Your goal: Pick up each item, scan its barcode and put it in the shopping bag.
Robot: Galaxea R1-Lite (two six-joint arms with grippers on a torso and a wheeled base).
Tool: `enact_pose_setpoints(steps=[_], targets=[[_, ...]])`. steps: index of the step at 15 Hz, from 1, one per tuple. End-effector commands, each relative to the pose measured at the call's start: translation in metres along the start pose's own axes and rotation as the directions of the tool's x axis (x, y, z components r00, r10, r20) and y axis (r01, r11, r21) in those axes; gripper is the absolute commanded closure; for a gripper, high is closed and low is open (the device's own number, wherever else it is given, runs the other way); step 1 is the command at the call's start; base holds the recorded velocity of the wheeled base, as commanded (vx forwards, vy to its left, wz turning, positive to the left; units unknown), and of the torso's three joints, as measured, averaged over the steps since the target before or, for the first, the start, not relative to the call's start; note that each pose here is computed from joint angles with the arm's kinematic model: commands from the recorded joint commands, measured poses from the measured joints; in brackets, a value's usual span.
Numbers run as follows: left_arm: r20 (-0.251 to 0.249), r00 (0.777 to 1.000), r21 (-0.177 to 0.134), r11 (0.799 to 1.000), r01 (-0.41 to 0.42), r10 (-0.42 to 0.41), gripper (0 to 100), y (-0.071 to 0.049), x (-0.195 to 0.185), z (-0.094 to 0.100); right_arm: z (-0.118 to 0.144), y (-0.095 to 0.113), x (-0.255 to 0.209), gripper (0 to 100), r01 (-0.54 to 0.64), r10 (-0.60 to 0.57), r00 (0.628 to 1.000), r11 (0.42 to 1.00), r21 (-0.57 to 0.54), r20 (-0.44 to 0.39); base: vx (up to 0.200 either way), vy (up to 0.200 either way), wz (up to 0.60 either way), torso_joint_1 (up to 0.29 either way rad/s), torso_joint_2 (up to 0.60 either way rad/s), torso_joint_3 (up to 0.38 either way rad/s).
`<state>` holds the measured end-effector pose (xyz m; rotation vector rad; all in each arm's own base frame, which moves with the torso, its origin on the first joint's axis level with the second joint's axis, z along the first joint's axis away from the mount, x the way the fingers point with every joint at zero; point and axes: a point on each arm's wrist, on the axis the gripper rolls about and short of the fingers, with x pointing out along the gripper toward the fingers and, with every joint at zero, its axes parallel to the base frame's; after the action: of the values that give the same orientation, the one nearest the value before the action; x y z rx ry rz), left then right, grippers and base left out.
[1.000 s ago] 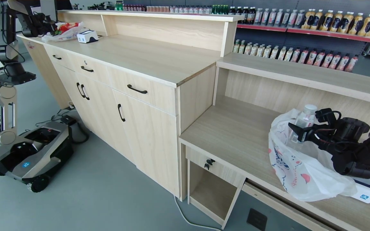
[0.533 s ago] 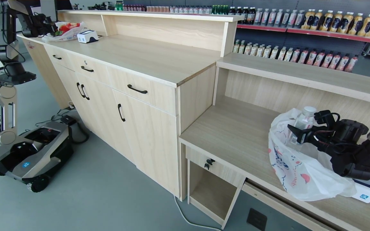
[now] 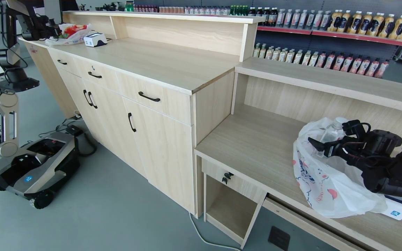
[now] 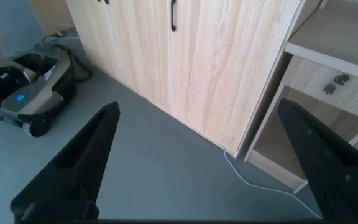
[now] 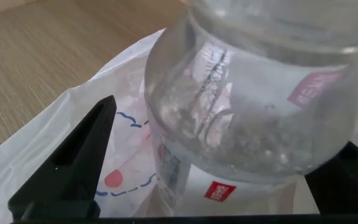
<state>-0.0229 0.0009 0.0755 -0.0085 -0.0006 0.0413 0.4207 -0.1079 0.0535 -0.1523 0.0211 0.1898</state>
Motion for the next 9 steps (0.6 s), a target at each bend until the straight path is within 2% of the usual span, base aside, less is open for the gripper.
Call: enact_pose_setpoints(steps=[1,4,7,9], targets=[[0.0,1.0,-0.001,1.0,0.0,0.0,0,0.0,0.0,0.0,0.041,0.001,-0.019,0,-0.009,0.012,0.998,0.999,-0.049,0.061,0.0,0.0,0.0,0.0,0.0,0.0],[0.0,1.0,-0.001,1.0,0.0,0.0,0,0.0,0.0,0.0,0.082,0.009,-0.05,0,0.004,0.001,0.997,0.998,-0.062,0.078,0.0,0.0,0.0,0.0,0.0,0.0],[0.0,1.0,-0.001,1.0,0.0,0.0,0,0.0,0.0,0.0,0.103,0.008,-0.095,0,0.053,-0.049,0.998,0.992,-0.111,0.038,0.0,0.0,0.0,0.0,0.0,0.0],[0.0,1.0,-0.001,1.0,0.0,0.0,0,0.0,0.0,0.0,0.126,0.015,-0.134,0,0.101,-0.1,0.995,0.989,-0.11,0.012,0.0,0.0,0.0,0.0,0.0,0.0]])
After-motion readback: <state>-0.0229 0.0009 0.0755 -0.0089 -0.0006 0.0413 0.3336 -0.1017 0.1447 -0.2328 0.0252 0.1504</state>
